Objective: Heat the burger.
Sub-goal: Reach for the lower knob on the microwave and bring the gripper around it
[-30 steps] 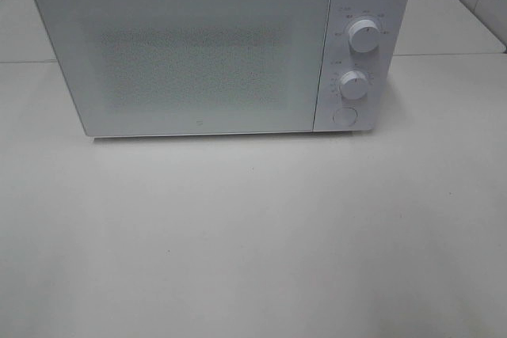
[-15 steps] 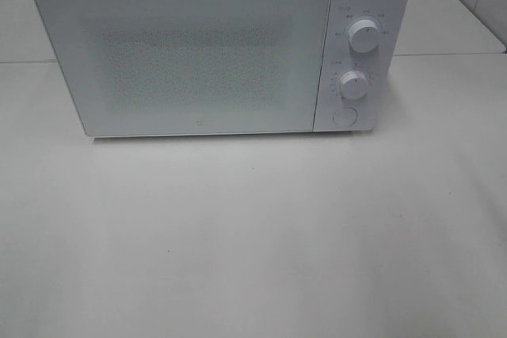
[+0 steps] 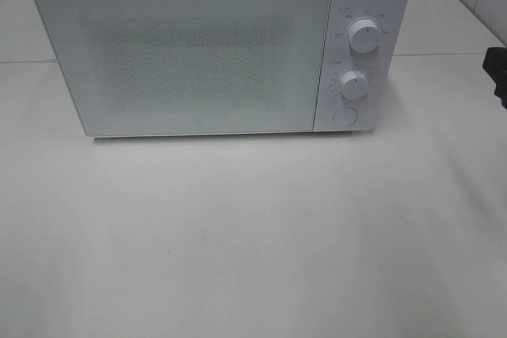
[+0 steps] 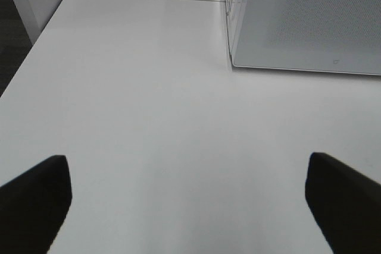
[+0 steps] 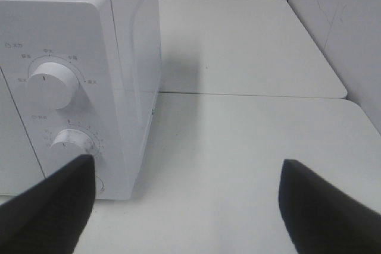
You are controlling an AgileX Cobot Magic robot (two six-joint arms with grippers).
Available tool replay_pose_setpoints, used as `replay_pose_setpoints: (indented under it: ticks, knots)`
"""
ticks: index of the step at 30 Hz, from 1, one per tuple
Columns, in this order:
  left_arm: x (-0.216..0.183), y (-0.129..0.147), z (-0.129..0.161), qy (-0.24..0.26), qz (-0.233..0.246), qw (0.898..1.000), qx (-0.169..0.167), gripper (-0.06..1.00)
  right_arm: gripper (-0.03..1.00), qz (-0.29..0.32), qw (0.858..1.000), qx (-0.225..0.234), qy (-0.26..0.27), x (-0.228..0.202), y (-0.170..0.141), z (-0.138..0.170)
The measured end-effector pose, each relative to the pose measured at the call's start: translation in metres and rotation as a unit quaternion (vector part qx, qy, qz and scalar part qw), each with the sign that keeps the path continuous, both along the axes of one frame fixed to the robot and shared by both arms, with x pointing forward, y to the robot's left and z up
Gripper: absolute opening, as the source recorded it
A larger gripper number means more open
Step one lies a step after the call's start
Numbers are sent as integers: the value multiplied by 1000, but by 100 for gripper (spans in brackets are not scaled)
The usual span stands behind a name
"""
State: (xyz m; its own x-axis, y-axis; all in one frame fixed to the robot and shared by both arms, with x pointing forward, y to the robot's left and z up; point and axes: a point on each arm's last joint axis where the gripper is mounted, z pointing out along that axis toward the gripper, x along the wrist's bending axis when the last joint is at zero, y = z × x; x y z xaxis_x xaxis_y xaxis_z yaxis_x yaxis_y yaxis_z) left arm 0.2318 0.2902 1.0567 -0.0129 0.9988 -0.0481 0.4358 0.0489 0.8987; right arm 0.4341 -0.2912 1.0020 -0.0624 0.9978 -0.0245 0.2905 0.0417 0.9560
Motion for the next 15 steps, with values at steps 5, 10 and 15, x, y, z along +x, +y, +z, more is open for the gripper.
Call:
replay_pose_setpoints:
  ticks: [5, 10, 15]
  knots:
    - [0, 0, 0, 0, 0, 1000, 0, 99, 76, 5, 1000, 3, -10, 13, 2, -10]
    - [0, 0, 0, 0, 0, 1000, 0, 99, 76, 34, 999, -18, -17, 23, 16, -21]
    - [0, 0, 0, 0, 0, 1000, 0, 99, 76, 51, 997, -44, -31, 30, 43, -34]
